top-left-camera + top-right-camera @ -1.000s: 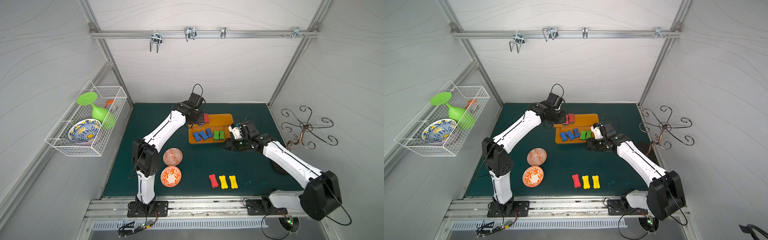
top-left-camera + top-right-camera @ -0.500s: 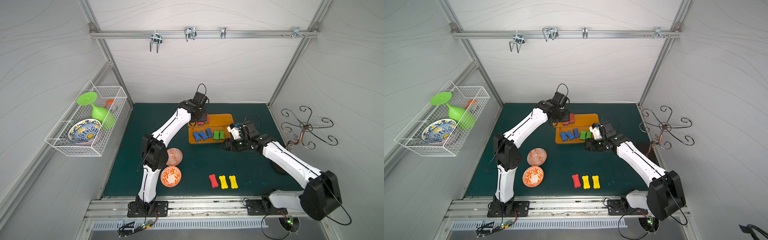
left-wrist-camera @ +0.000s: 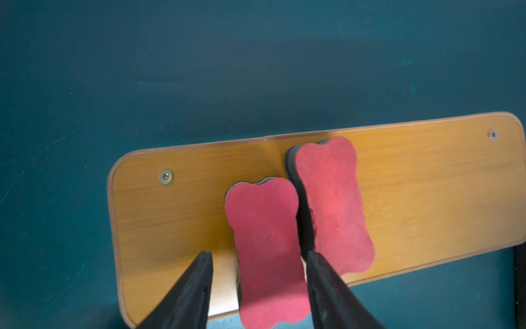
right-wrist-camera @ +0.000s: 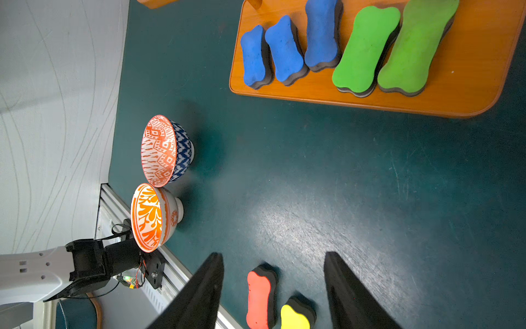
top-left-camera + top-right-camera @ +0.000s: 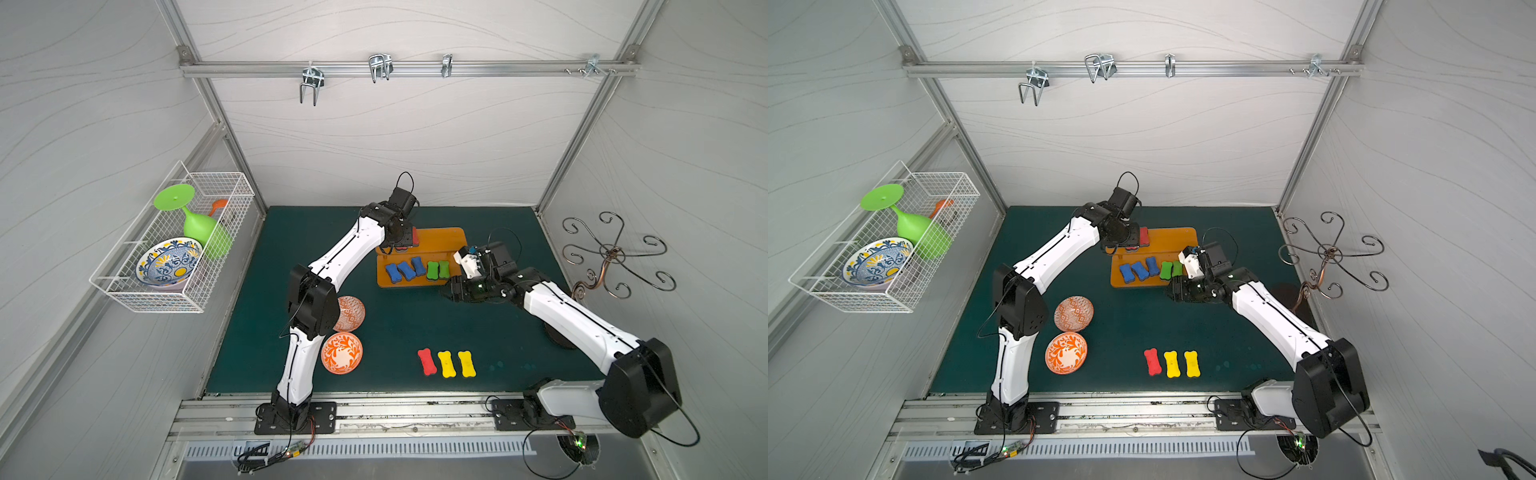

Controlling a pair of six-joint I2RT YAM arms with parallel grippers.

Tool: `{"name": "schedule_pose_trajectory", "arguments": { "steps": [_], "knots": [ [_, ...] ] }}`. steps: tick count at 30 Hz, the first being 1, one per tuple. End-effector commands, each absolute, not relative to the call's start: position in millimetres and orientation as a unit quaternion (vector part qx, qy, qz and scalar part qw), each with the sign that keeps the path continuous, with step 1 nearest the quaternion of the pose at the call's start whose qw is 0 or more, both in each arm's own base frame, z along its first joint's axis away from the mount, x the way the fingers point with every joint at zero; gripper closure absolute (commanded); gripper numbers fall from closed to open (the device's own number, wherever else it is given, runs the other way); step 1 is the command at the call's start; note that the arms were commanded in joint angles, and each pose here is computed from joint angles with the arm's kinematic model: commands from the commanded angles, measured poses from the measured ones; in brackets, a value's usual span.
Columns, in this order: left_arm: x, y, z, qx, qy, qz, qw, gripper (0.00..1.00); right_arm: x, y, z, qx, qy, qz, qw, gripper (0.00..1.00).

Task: Remove the whiteboard erasers from the shelf
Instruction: Pick up the whiteboard eraser from the shelf.

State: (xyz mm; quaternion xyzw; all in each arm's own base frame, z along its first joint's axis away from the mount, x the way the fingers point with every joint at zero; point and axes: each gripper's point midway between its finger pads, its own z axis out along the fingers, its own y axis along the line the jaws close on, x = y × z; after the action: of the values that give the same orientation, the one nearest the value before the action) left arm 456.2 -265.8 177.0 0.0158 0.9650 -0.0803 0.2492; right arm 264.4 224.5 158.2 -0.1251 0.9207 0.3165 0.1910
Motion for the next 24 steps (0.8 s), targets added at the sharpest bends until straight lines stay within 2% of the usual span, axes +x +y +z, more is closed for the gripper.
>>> {"name": "schedule_pose_trajectory", "arguments": {
  "steps": [1,8,19,24],
  "knots": [
    [463.0,-274.9,186.9,0.025,0.959,-0.087,0.267,0.41,265.8,225.1,156.7,-0.127,0.919,0.32,0.191,0.39],
    [462.0,-275.7,181.0,0.026,0.962,-0.084,0.26,0.4,265.6,225.0,157.1,-0.127,0.919,0.32,0.192,0.39],
    [461.1,-268.3,168.4,0.024,0.966,-0.059,0.25,0.49,264.8,223.4,159.0,-0.126,0.919,0.319,0.194,0.39],
    [459.5,-265.8,165.5,0.024,0.967,-0.053,0.246,0.47,264.9,222.3,160.2,-0.126,0.919,0.319,0.195,0.39]
  ]
}}
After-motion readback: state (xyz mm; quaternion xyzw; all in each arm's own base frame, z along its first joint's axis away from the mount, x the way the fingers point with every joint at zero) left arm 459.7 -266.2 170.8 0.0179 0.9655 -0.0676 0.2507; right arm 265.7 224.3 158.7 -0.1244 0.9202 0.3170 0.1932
